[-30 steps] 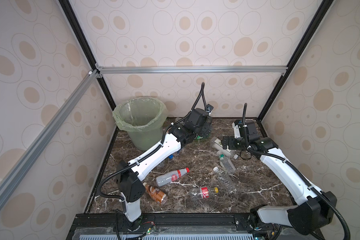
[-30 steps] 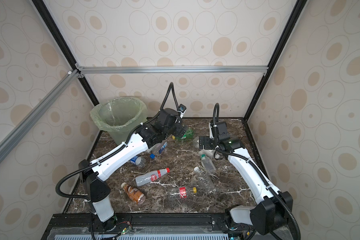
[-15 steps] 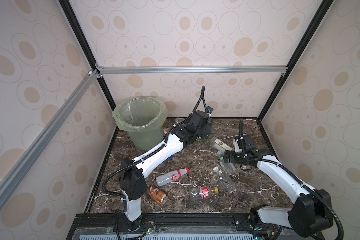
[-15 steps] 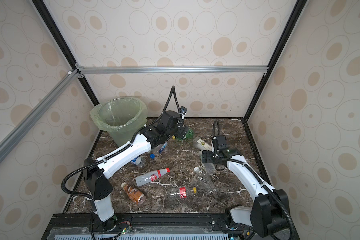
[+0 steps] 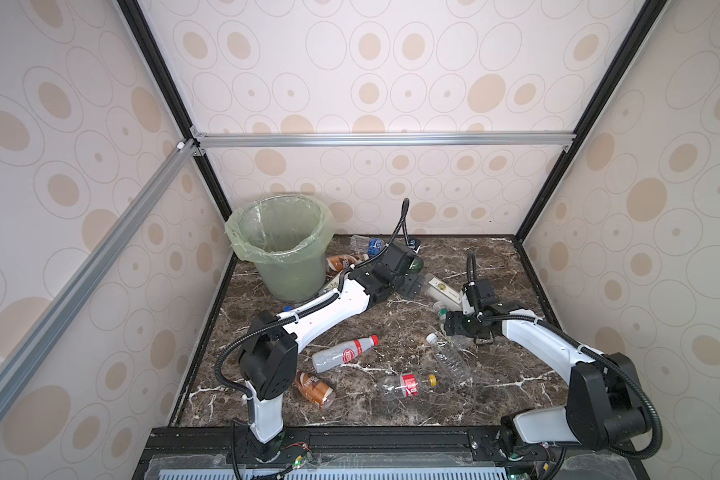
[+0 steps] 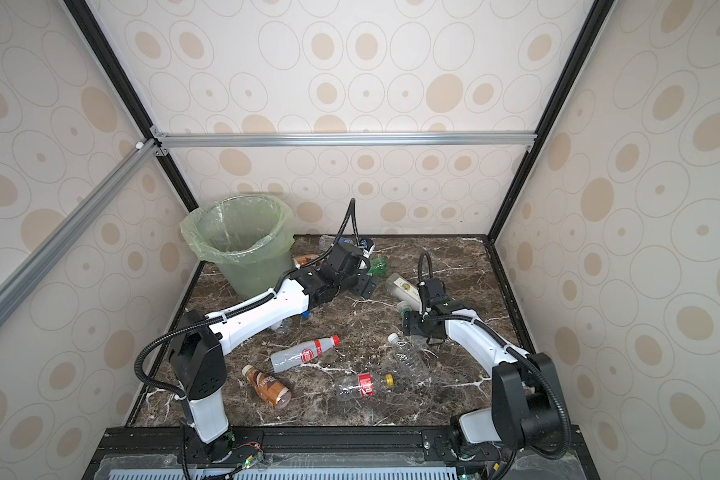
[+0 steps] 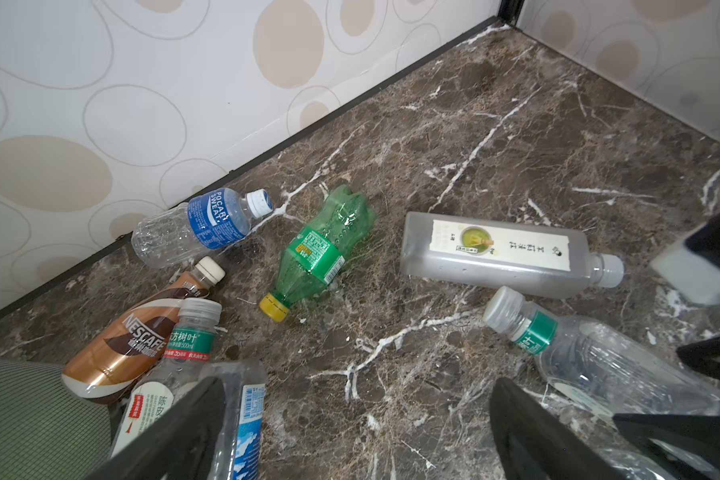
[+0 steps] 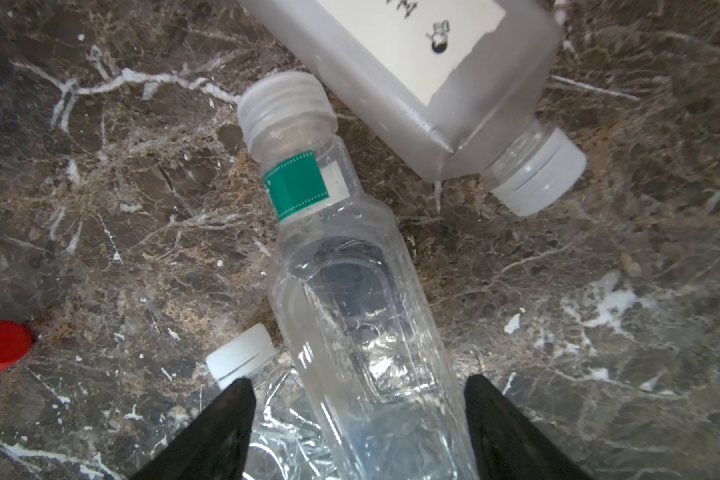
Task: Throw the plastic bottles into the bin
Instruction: 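Lower the right gripper onto the clear bottle while the left gripper reaches over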
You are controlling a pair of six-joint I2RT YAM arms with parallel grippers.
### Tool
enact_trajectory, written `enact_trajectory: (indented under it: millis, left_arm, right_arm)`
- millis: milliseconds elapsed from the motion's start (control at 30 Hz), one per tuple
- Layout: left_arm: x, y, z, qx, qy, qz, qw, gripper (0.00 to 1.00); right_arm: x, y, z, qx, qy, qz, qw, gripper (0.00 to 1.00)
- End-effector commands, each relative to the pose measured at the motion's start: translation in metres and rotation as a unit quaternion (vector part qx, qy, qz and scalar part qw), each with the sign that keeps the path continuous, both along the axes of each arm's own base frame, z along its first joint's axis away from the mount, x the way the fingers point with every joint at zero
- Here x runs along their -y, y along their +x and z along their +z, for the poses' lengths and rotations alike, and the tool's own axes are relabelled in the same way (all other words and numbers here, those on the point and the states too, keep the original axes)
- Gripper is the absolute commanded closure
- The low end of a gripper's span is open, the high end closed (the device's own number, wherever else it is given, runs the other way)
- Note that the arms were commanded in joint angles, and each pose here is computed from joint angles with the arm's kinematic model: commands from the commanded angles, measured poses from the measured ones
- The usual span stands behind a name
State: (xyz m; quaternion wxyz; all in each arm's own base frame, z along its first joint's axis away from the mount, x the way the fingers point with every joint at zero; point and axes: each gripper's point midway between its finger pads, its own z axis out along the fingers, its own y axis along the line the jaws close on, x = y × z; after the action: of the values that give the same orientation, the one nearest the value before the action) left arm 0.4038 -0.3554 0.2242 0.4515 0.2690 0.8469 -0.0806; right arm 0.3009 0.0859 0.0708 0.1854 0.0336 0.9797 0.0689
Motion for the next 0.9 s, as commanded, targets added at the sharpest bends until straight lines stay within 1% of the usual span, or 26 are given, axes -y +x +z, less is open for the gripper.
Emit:
enact_trajectory:
  millis: [0, 100, 233, 300, 367, 500, 667, 867]
  left_arm:
    - [0.003, 0.0, 0.01, 0.001, -0.028, 0.002, 1.0, 0.01]
    - [-0.003, 0.003, 0.009, 0.008, -0.015, 0.017, 1.0, 0.01]
    - [-0.005, 0.004, 0.016, 0.016, -0.018, 0.019, 1.0, 0.01]
    - [-0.006, 0.006, 0.015, 0.011, -0.021, 0.025, 0.999, 0.01]
    - [-0.007, 0.008, 0.012, -0.007, -0.027, 0.027, 0.999, 0.01]
    - [-0.003, 0.006, 0.008, -0.038, -0.058, 0.018, 0.997, 0.01]
    - [-0.004, 0.005, 0.011, -0.055, -0.094, 0.02, 0.994, 0.01]
    - [-0.013, 0.013, 0.019, -0.075, -0.13, 0.042, 0.988, 0.01]
  right_arm:
    - [0.003, 0.007, -0.004, 0.0, -0.025, 0.006, 1.0, 0.2]
    - [0.004, 0.01, -0.009, -0.008, -0.034, 0.009, 0.999, 0.23]
    - [-0.003, 0.011, -0.014, -0.012, -0.047, 0.026, 0.998, 0.26]
    - [-0.003, 0.014, -0.015, -0.013, -0.051, 0.028, 0.998, 0.28]
    - [-0.005, 0.015, -0.017, -0.016, -0.054, 0.032, 0.998, 0.31]
    - [-0.006, 0.017, -0.019, -0.018, -0.061, 0.038, 0.997, 0.4]
    - [-0.009, 0.021, -0.014, -0.01, -0.058, 0.045, 0.997, 0.44]
    - [-0.026, 0.031, 0.009, 0.02, -0.041, 0.068, 0.997, 0.45]
